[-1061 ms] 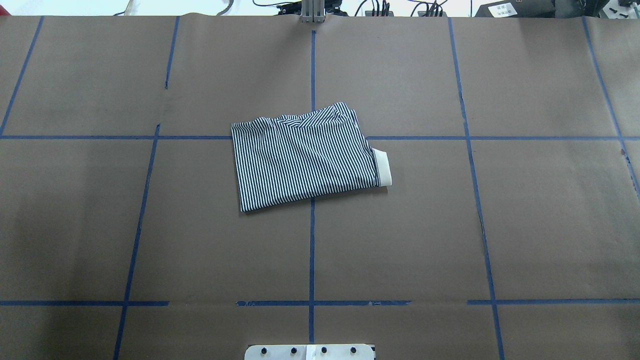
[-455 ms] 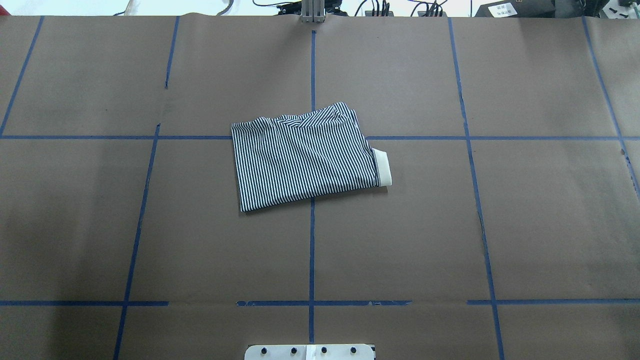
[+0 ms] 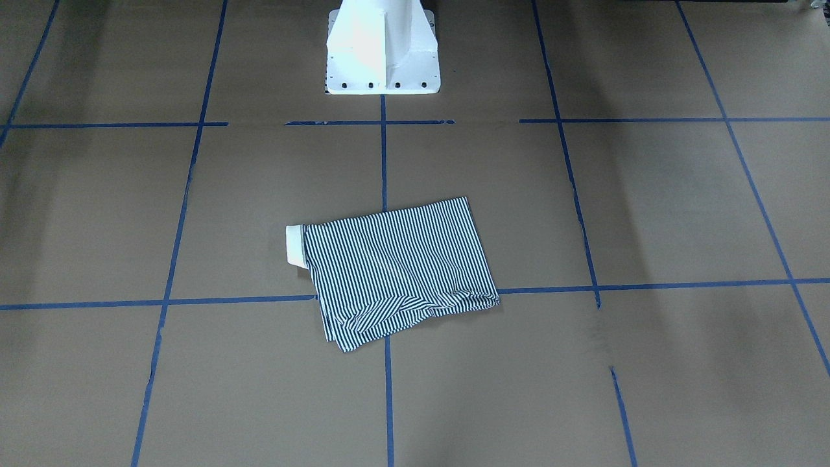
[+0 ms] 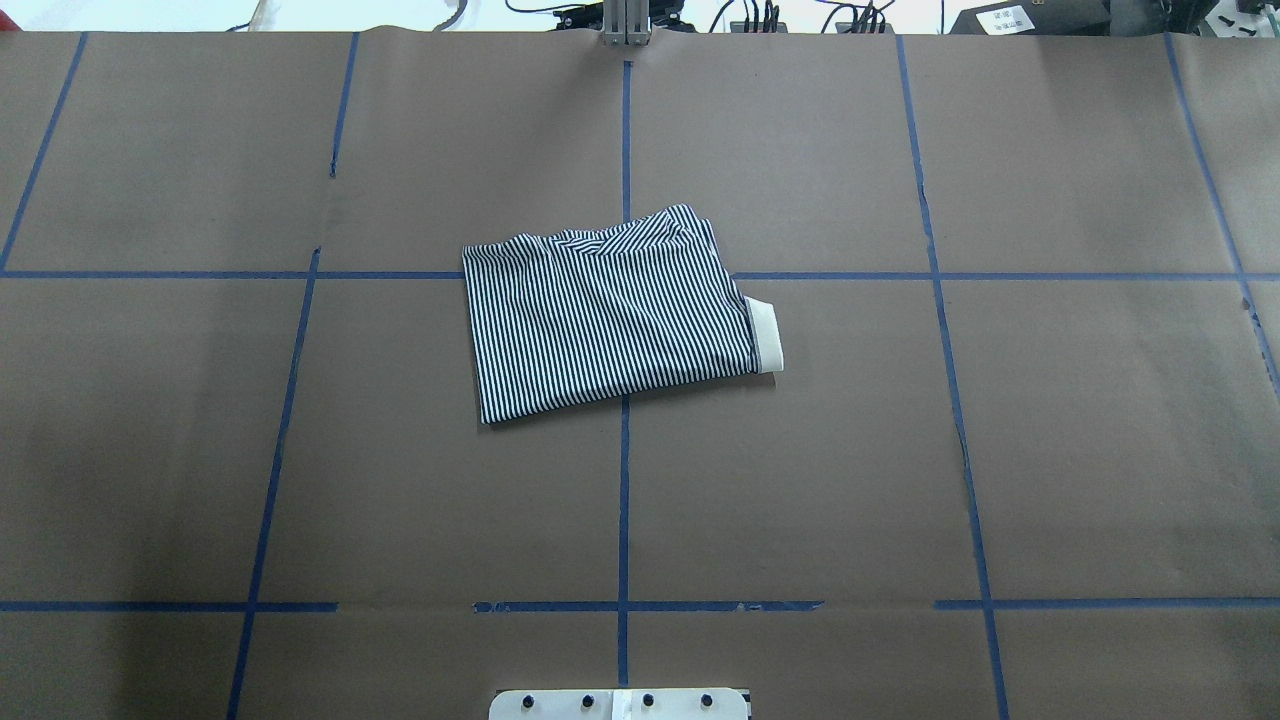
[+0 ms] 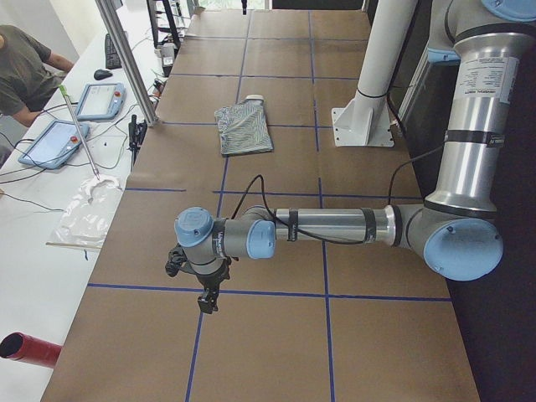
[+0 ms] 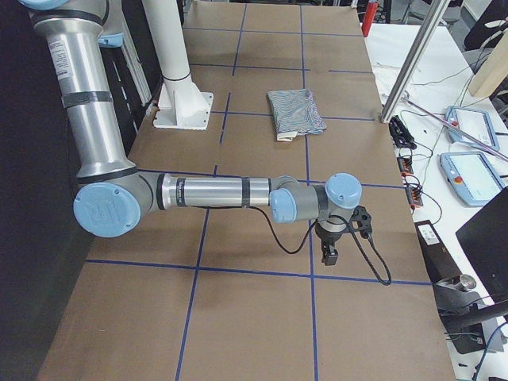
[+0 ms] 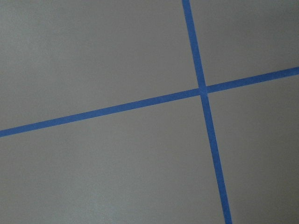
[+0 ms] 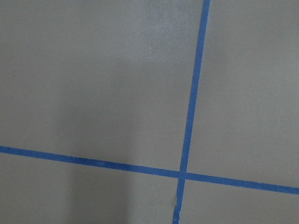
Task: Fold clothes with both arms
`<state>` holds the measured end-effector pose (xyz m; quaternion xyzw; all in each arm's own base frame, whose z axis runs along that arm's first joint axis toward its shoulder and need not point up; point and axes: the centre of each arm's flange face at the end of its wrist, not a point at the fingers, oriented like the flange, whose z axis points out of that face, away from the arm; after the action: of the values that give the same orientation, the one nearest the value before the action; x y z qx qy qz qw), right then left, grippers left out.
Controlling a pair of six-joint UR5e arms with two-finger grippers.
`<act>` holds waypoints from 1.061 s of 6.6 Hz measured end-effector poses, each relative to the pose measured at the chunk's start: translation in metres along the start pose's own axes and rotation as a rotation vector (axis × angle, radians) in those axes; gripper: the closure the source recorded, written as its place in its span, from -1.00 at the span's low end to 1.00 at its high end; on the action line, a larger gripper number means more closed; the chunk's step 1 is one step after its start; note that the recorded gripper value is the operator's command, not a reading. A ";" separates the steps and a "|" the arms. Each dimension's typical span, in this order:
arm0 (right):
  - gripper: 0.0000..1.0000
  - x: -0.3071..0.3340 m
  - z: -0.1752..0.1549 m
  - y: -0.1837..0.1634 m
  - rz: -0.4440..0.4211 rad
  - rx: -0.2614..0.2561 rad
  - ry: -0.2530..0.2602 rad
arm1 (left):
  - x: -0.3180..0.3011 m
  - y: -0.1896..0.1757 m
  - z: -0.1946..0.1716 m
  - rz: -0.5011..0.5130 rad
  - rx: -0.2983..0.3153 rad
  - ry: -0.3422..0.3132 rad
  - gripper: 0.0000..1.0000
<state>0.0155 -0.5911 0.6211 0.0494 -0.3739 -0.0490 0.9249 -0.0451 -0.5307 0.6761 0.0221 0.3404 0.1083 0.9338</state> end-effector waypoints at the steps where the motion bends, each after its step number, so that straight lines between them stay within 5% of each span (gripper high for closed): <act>1: -1.00 -0.002 -0.005 0.000 -0.003 0.009 -0.002 | 0.001 0.002 -0.001 -0.001 0.007 0.029 -1.00; 3: -1.00 -0.005 -0.015 0.006 -0.010 0.029 -0.002 | 0.005 0.002 -0.006 -0.008 0.028 0.086 -1.00; 7: -1.00 -0.004 -0.017 0.011 -0.011 0.034 0.011 | -0.009 0.003 -0.032 -0.040 0.071 0.078 -1.00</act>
<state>0.0254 -0.5786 0.6079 0.0676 -0.3695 -0.0475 0.9256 -0.0732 -0.5308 0.6573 0.0443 0.3807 0.0782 0.9203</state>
